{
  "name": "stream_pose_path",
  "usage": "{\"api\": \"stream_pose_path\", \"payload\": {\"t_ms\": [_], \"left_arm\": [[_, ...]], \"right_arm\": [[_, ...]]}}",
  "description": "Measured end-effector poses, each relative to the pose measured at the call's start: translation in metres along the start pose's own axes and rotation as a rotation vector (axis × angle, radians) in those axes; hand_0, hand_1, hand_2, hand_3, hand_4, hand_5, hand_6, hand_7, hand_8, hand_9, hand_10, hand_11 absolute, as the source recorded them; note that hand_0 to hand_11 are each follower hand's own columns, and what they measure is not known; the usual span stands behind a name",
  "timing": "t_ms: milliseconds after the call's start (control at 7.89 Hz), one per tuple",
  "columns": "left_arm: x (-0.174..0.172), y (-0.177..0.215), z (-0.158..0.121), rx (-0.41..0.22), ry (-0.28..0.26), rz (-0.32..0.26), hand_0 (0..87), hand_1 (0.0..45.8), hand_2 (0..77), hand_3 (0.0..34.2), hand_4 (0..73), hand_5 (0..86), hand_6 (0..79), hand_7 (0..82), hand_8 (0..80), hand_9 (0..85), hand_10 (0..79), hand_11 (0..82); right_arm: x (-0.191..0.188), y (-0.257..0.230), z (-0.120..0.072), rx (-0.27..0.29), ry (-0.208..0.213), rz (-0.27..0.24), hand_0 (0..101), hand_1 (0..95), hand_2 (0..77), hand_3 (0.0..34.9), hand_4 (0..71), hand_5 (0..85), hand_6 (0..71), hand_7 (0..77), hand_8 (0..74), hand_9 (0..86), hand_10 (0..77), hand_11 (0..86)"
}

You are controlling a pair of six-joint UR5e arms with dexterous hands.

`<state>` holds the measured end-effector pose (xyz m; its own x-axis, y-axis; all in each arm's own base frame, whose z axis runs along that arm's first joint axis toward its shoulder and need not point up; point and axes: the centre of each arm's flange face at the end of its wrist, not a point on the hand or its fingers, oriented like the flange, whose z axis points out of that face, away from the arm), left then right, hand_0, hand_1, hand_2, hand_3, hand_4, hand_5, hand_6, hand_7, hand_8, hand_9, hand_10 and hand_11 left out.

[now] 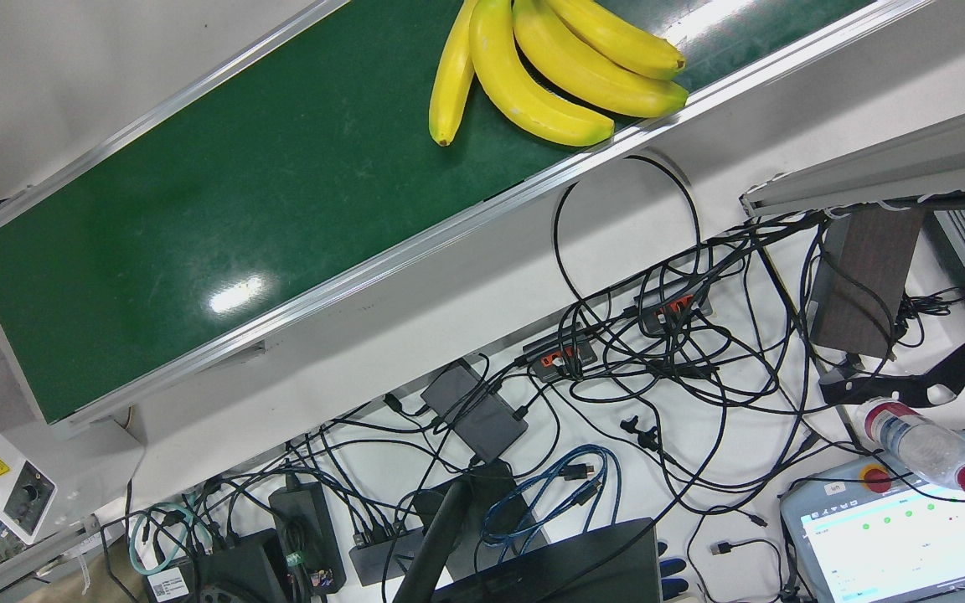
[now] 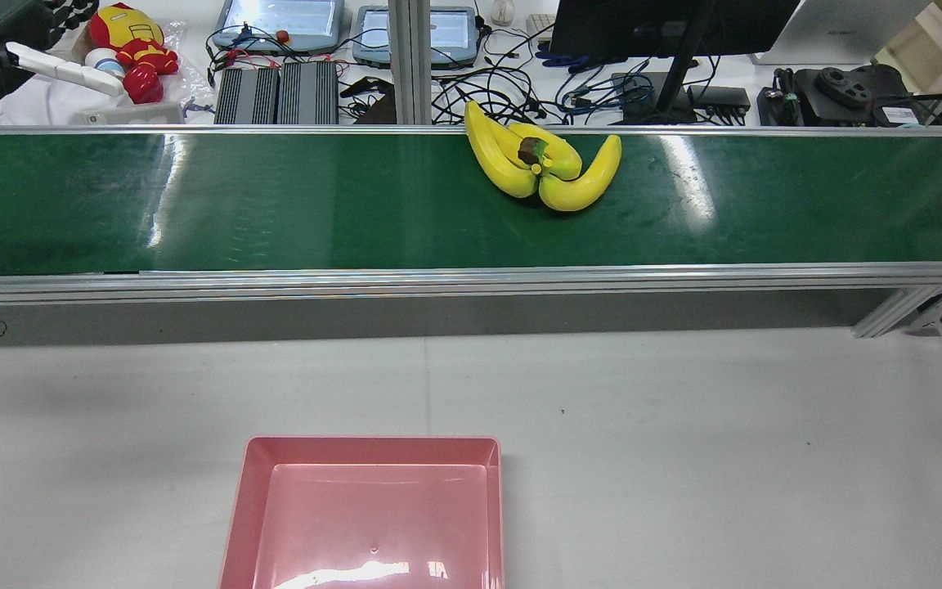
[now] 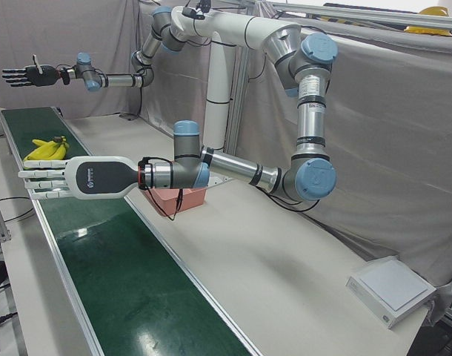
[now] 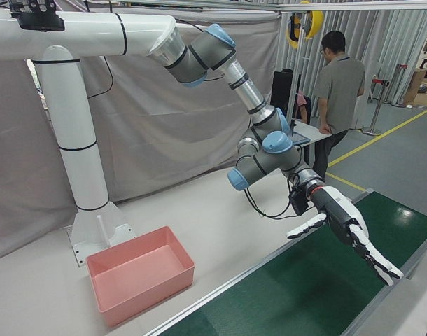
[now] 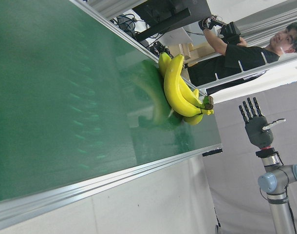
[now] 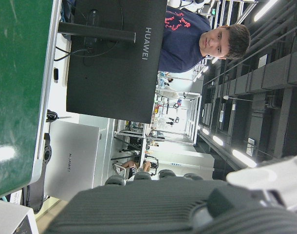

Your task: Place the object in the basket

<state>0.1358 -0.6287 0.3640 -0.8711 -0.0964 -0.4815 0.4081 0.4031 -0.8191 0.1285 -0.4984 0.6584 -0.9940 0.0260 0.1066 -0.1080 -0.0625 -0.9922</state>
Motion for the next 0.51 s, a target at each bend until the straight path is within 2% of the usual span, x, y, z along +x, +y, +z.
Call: {"api": "stream_pose_path", "payload": {"t_ms": [507], "left_arm": [[0.0010,0.0012,0.0009,-0.003,0.001,0.001,58.6,20.7,0.5,1.1,7.6,0.5,0.5,0.5,3.8,7.1,1.1,4.4]], "right_arm": [[-0.0001,0.0004,0.0000,-0.001,0.000,0.000,0,0.0,0.5,0.0,0.0,0.0,0.0,0.5,0.0,0.0,0.0,0.0]]}}
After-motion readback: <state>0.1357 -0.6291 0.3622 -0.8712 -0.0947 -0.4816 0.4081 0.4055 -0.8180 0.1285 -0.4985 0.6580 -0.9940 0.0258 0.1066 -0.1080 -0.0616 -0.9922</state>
